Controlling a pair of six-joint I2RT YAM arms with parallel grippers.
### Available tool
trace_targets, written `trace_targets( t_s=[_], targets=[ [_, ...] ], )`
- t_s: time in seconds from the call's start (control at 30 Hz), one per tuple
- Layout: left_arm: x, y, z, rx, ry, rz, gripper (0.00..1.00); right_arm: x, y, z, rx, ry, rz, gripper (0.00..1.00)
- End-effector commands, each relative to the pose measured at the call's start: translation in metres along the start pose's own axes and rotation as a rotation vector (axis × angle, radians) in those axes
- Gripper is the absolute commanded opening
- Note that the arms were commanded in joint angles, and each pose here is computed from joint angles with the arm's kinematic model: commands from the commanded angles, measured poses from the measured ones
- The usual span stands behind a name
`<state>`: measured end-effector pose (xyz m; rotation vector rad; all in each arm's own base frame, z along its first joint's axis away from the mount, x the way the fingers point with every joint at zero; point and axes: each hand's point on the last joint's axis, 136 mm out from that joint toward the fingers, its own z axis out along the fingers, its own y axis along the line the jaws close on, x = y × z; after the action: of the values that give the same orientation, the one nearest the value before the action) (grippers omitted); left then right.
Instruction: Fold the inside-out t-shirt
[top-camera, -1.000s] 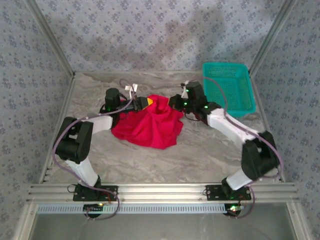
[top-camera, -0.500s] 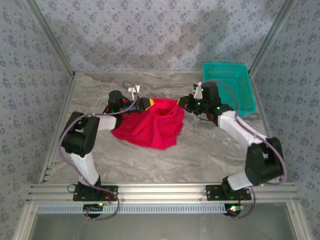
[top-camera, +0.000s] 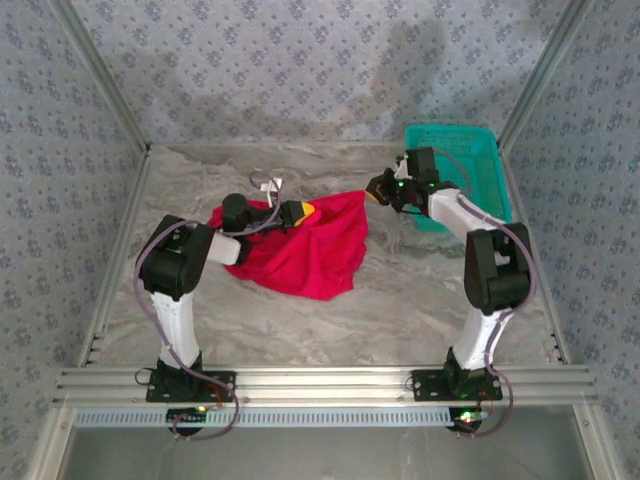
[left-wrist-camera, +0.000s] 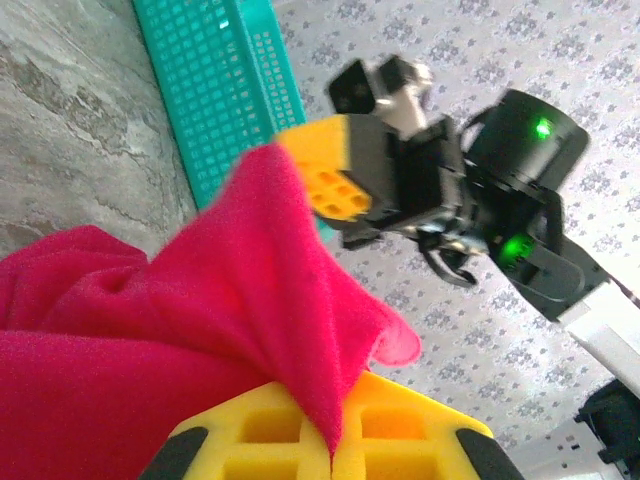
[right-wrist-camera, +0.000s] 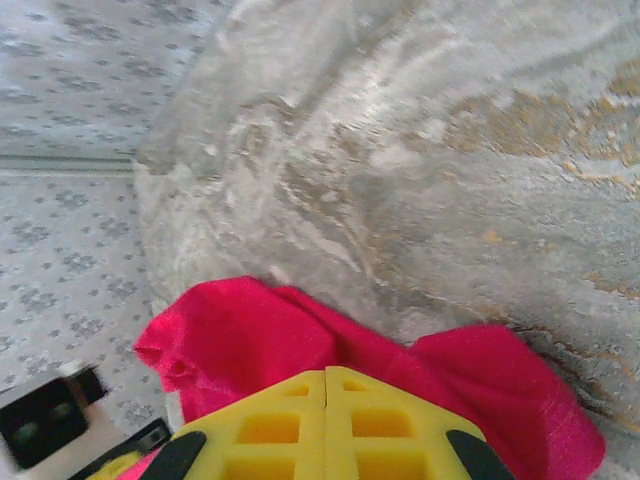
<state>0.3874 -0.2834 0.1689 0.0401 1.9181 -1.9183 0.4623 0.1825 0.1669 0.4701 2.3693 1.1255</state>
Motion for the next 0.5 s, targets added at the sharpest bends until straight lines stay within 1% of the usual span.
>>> trace_targets(
  t_s=[0.0, 0.07, 0.13, 0.2, 0.27, 0.33, 0.37, 0.4, 0.47],
  targets=[
    [-0.007, -0.013, -0.011, 0.046, -0.019, 0.060, 0.00, -0.008, 0.008, -0.045, 0.009, -0.079, -0.037, 0.00],
    [-0.008, -0.012, -0.011, 0.045, -0.017, 0.057, 0.00, -0.006, 0.013, -0.061, 0.000, -0.097, -0.053, 0.00],
    [-0.007, -0.012, -0.009, 0.046, -0.016, 0.057, 0.00, -0.002, 0.016, -0.067, -0.005, -0.094, -0.062, 0.00],
    [-0.007, -0.013, -0.006, 0.051, -0.017, 0.058, 0.00, 0.013, -0.006, -0.056, 0.047, -0.054, -0.038, 0.00],
    [-0.005, -0.016, -0.001, 0.058, -0.009, 0.060, 0.00, 0.027, -0.019, -0.043, 0.095, -0.008, -0.044, 0.00],
    [-0.003, -0.018, 0.004, 0.065, -0.001, 0.062, 0.00, 0.045, -0.018, -0.030, 0.118, 0.033, -0.091, 0.00],
    [-0.003, -0.020, 0.005, 0.068, 0.002, 0.064, 0.00, 0.055, -0.010, -0.024, 0.111, 0.046, -0.136, 0.00],
    [-0.003, -0.020, 0.005, 0.069, 0.000, 0.063, 0.00, 0.065, -0.001, -0.018, 0.097, 0.058, -0.183, 0.01],
    [-0.003, -0.021, 0.005, 0.070, 0.001, 0.063, 0.00, 0.082, 0.016, -0.010, 0.076, 0.070, -0.272, 0.12]
  ],
)
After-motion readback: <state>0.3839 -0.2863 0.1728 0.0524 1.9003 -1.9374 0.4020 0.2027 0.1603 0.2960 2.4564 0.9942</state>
